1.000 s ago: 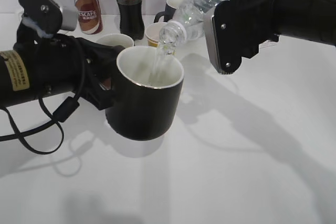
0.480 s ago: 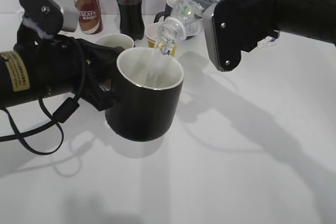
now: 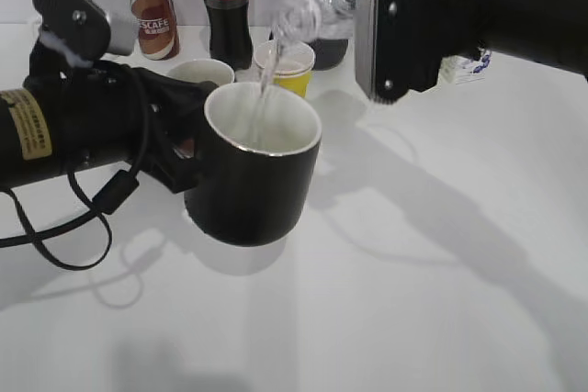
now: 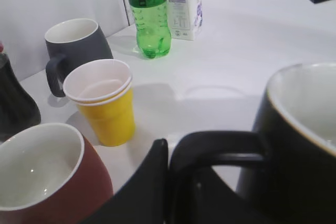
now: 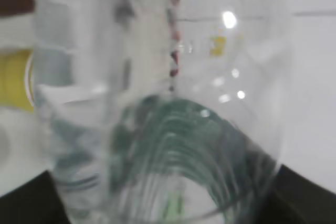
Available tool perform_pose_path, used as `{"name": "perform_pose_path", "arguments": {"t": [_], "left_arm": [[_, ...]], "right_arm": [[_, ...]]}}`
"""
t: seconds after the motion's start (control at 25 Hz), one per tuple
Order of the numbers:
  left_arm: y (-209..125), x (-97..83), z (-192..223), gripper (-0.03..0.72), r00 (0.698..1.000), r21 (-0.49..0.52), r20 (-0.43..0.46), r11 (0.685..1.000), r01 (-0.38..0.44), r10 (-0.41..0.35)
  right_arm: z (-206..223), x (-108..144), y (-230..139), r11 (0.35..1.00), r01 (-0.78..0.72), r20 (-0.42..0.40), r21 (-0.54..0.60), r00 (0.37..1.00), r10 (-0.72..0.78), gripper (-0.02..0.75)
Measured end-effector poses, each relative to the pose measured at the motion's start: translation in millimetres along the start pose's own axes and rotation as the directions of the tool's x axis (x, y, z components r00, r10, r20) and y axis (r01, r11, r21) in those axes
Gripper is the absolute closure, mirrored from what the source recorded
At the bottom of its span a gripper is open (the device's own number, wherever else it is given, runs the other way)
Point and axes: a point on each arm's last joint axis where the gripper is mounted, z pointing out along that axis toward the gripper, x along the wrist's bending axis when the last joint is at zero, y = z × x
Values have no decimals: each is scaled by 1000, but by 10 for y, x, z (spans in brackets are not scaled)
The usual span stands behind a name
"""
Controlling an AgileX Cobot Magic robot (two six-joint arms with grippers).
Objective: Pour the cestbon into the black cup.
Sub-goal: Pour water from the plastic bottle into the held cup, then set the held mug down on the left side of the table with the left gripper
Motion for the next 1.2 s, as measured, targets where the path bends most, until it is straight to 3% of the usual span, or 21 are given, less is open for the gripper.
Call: {"name": "perform_pose_path", "arguments": {"t": [0.16, 0.32, 0.44, 0.48, 0.56, 0.68, 0.8, 1.0, 1.12, 1.2], "left_arm": [[27, 8, -1, 656, 1000, -31, -8, 999, 30, -30], [71, 54, -10, 656, 997, -86, -27, 994, 72, -75], [95, 156, -33, 656, 991, -131, -65, 986, 106, -115], [106, 205, -45, 656, 988, -153, -84, 982, 115, -129], [119, 354, -90, 656, 978, -199, -139, 972, 125, -154], [94, 648, -197, 656, 948, -245, -248, 960, 136, -198], [15, 979, -357, 656, 899, -262, -370, 955, 142, -235], [-227, 1473, -556, 656, 802, -316, -516, 937, 146, -299], [-405, 1650, -495, 656, 772, -314, -545, 933, 173, -327], [-537, 1728, -386, 656, 768, -291, -546, 936, 199, -333]], "right_arm": [[0, 18, -2, 974, -225, -19, 7, 974, 226, 295], [-3, 50, 30, 846, -533, -63, -1, 845, 532, 295], [-5, 43, 73, 634, -773, -91, -18, 632, 769, 295], [-5, 29, 80, 514, -858, -92, -20, 513, 853, 295], [-9, 3, 60, 347, -938, -70, -18, 347, 935, 295], [-11, 12, -35, 190, -982, -1, 20, 190, 982, 295], [-29, 43, -158, 128, -990, 60, 65, 132, 989, 295], [-82, 98, -363, 91, -991, 129, 97, 104, 986, 295], [-80, 180, -455, 59, -991, 158, 120, 77, 984, 295], [-58, 250, -481, 38, -989, 167, 141, 61, 984, 295]]}}
